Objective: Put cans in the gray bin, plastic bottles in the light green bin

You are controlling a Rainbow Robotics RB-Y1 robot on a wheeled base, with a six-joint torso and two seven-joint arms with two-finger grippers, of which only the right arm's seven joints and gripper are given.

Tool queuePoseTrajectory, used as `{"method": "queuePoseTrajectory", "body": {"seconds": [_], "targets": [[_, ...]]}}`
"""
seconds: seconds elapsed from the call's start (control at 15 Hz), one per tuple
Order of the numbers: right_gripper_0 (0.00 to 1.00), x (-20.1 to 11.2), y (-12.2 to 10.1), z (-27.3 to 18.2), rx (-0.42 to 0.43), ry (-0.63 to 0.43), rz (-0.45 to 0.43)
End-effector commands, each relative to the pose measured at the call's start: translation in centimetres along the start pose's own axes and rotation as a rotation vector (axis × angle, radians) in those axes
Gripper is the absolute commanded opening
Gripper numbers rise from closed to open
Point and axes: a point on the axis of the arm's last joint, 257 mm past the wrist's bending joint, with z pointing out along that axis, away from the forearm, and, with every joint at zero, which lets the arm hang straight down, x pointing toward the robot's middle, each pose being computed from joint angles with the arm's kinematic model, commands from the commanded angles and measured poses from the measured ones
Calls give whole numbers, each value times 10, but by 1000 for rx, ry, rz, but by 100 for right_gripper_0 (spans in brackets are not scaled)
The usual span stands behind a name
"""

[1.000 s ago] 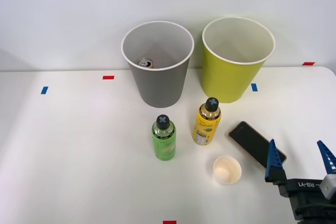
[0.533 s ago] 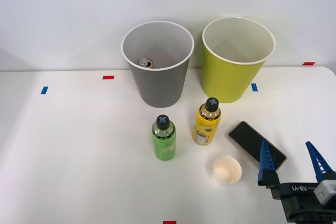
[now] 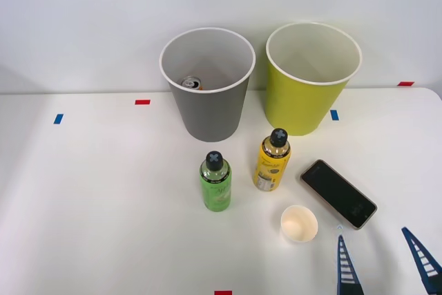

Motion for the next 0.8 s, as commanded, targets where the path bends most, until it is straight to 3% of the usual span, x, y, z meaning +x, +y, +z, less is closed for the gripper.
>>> {"method": "queuePoseTrajectory", "body": {"seconds": [0.07, 0.47, 0.8], "targets": [[100, 6, 5, -29, -4, 47, 16], [100, 8, 44, -49, -46, 85, 77], [100, 13, 36, -63, -37, 118, 51]]}}
